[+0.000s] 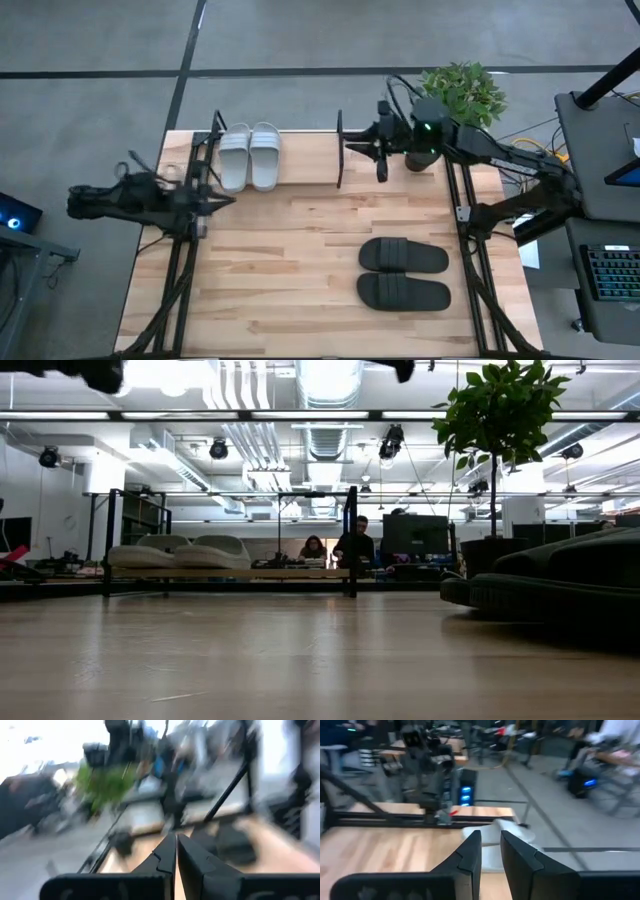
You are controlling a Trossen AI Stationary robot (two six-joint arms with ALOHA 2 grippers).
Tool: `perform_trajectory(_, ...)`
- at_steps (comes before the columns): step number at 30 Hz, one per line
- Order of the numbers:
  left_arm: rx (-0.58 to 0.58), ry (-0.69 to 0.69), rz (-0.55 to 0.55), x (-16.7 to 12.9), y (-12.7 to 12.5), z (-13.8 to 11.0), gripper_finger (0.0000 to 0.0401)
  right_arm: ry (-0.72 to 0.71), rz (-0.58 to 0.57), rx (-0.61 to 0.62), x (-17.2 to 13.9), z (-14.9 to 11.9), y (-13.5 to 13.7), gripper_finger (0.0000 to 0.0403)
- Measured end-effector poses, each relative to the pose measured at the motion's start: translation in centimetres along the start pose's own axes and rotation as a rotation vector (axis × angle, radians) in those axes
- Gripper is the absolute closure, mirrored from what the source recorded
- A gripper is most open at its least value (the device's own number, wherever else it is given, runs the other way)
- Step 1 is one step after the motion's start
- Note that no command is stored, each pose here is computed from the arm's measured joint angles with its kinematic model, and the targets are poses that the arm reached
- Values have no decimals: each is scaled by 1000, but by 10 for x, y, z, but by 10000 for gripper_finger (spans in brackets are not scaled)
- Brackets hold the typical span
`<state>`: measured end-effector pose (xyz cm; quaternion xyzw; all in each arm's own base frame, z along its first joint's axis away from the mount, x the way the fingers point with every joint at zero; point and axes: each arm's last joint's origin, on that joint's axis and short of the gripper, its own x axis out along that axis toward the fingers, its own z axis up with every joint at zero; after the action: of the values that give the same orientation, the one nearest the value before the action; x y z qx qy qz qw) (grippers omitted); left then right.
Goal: Pick and place slides into the shelf
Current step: Put the top black slides on the shelf
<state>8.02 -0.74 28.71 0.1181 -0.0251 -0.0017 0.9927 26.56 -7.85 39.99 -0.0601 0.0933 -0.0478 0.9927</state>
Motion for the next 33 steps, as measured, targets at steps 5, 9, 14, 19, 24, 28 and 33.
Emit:
perform_trajectory(5, -53, -16, -24, -14, -2, -11, 401, -38, -45, -28, -14, -11, 20, 340)
perform_trajectory(9, -57, -23, -27, -15, -4, -21, 401, -61, -20, 2, -16, -22, 29, 340)
perform_trajectory(14, -55, 5, -19, -11, -6, -26, 401, -20, -27, 74, -12, -45, 32, 340)
perform_trajectory(19, -53, 25, -23, -7, -6, -27, 401, -11, -22, 76, -7, -64, 35, 339)
perform_trajectory(24, -48, 53, -9, -2, -7, -29, 401, -36, -8, 54, -10, -79, 42, 339)
perform_trajectory(28, -44, 81, -10, 2, -8, -34, 401, -95, 8, 37, -23, -94, 49, 339)
perform_trajectory(33, -24, 70, 5, 2, -8, -33, 401, -132, 48, 74, -39, -120, 63, 339)
